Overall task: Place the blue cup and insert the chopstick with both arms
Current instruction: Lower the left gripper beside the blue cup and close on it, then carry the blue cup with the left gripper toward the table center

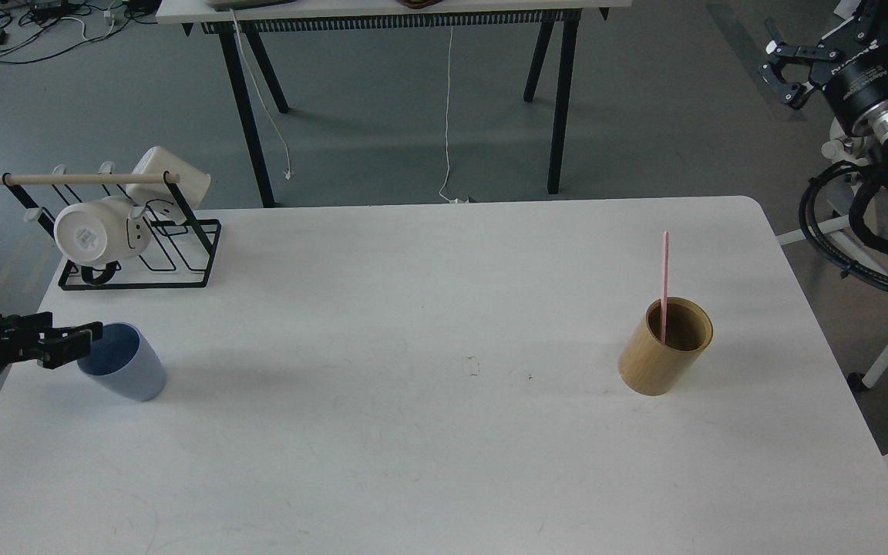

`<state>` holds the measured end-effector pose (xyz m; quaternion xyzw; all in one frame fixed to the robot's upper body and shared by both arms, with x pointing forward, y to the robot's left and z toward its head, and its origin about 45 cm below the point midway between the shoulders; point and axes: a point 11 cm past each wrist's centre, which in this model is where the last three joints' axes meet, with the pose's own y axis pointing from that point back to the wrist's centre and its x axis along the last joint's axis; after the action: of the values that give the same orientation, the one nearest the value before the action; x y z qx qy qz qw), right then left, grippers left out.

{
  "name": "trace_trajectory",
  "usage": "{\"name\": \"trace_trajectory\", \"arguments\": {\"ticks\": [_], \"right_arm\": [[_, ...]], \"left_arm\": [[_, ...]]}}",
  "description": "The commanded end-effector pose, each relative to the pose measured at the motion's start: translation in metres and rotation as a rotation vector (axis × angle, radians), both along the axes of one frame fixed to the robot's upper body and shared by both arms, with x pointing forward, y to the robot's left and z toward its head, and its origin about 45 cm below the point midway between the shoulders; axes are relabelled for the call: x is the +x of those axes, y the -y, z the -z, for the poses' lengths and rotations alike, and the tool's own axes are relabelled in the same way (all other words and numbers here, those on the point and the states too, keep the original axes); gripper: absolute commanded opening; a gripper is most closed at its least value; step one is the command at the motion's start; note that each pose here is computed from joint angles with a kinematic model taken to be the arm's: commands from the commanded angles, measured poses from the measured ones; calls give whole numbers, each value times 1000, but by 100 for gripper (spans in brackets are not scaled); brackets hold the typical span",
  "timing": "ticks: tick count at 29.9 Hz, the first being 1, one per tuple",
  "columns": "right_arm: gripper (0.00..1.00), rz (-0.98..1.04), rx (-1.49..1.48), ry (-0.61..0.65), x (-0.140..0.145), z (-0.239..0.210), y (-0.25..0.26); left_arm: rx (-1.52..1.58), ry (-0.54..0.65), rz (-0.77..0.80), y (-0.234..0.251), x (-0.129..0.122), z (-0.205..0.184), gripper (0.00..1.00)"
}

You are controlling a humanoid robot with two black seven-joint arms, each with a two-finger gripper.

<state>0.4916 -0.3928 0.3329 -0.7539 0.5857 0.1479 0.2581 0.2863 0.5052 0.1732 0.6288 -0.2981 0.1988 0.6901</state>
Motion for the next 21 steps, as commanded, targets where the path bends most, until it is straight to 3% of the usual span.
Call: {"name": "trace_trajectory", "arguments": {"ticks": [1,6,10,15,21], "right_arm": [[100,-1,-1,0,0,0,0],[100,-3,-2,1,0,-1,-1],[100,-5,-2,2,0,-1,-2],[100,-4,-3,0,0,0,-1],[100,-3,-5,0,0,0,-1]], "left_arm": [[-6,-5,3,3,-1,5,73],[-9,-7,-2,4,1,12,66],[-13,-27,-7,4,-2,20,38],[-2,-50,-27,-3,-8,28,15],[-37,-50,5,7,-6,30,6]]}}
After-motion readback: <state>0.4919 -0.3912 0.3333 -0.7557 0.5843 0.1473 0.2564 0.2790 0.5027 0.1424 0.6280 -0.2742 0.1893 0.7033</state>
